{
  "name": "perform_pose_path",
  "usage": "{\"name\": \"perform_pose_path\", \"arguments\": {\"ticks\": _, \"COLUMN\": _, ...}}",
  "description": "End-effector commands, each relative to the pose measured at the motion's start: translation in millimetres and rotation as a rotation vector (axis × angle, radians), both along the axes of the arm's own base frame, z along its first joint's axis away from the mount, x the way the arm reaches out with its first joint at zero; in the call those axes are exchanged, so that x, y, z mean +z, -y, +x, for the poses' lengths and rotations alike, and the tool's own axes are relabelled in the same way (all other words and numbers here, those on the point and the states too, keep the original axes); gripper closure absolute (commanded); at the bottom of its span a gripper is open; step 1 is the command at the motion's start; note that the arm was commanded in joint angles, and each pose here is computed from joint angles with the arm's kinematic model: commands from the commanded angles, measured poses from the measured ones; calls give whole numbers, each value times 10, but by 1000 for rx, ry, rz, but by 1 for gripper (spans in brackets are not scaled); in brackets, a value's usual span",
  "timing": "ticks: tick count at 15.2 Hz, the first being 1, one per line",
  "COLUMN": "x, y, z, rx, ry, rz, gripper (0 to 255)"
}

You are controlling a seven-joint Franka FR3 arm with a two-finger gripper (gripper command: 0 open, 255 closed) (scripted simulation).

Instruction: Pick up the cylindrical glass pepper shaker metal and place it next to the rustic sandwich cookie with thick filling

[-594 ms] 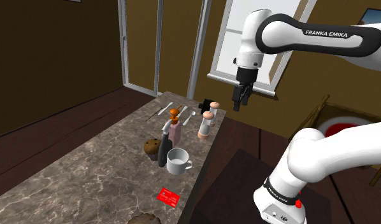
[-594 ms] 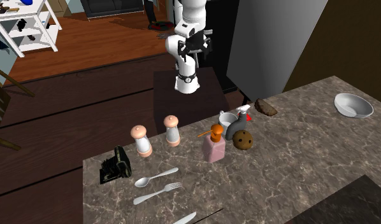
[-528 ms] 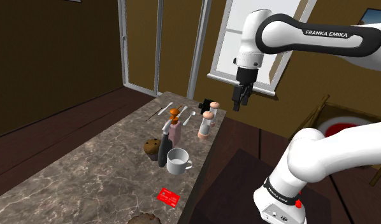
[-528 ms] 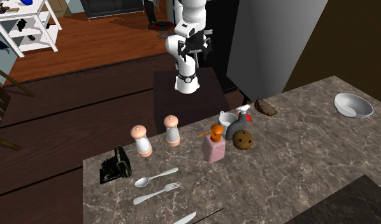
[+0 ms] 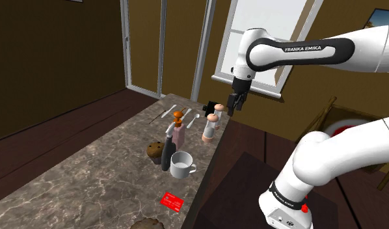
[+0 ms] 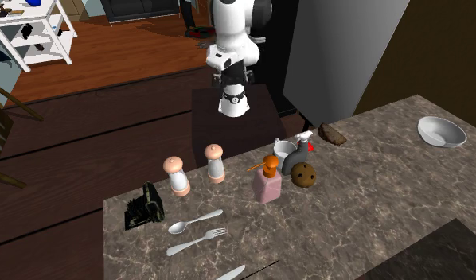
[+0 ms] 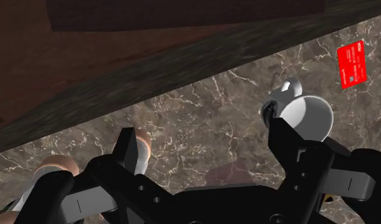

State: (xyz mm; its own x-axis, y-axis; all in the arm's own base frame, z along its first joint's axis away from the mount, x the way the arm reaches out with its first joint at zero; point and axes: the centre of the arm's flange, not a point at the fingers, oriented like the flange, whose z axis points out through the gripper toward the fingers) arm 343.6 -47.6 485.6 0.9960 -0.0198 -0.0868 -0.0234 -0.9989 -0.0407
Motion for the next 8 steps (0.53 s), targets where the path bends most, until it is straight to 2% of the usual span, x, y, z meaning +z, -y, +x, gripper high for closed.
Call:
{"name": "perform_pose_path", "arguments": {"ticks": 1, "x": -185, "y": 119, "z": 133, "rx": -2, "ry": 28, "rz": -8, "gripper": 0}}
{"name": "perform_pose_path", "arguments": {"ticks": 8, "x": -699, "y": 561, "z": 600, "rx": -13, "ry": 111, "rz": -31, "gripper": 0}}
